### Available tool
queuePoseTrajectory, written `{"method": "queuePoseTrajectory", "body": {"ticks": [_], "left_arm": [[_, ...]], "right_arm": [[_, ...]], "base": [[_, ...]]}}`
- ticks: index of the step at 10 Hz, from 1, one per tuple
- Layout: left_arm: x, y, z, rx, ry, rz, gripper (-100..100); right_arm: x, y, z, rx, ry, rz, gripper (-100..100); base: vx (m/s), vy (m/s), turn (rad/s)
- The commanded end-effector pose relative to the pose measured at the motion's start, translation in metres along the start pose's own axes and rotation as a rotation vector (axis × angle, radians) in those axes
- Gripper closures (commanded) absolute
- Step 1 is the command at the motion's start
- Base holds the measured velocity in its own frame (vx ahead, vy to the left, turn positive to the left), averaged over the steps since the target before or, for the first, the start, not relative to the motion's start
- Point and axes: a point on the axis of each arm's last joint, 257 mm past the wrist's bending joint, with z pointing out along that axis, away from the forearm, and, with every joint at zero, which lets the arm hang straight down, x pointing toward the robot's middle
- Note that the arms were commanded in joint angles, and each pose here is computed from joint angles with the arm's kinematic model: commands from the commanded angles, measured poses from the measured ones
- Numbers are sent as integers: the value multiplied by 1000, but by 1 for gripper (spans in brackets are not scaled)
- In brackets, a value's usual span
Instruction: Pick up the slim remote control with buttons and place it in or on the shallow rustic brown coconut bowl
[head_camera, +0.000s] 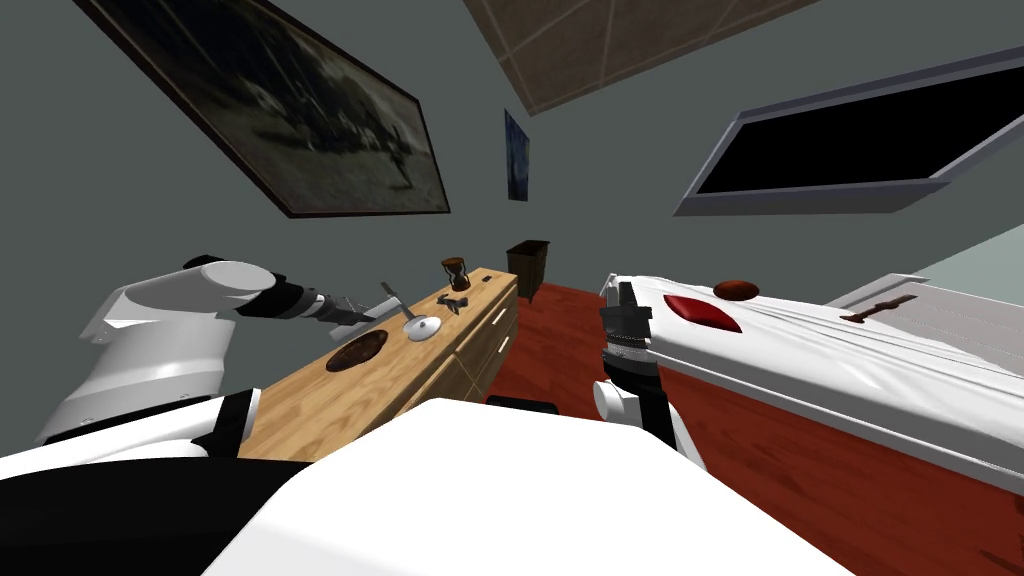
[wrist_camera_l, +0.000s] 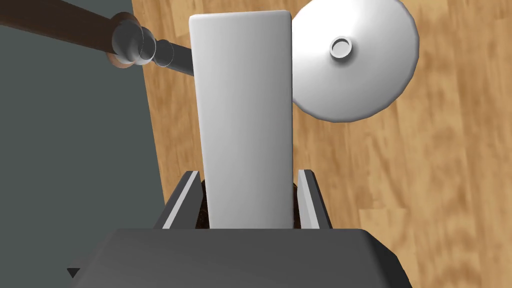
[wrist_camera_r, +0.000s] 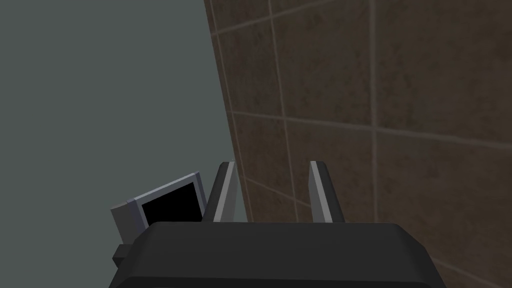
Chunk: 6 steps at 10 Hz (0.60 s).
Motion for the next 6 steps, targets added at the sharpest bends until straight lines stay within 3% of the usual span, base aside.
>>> {"method": "queuePoseTrajectory", "body": {"ticks": [1,6], "left_arm": [[-18,1,2,-23,-40,-20,100],[-58,5,8,-73,-119,-79,100]], "right_arm": [[0,0,0,0,0,0,0],[0,0,0,0,0,0,0]], "base": [[-25,40,-148],[-19,44,-113]]}}
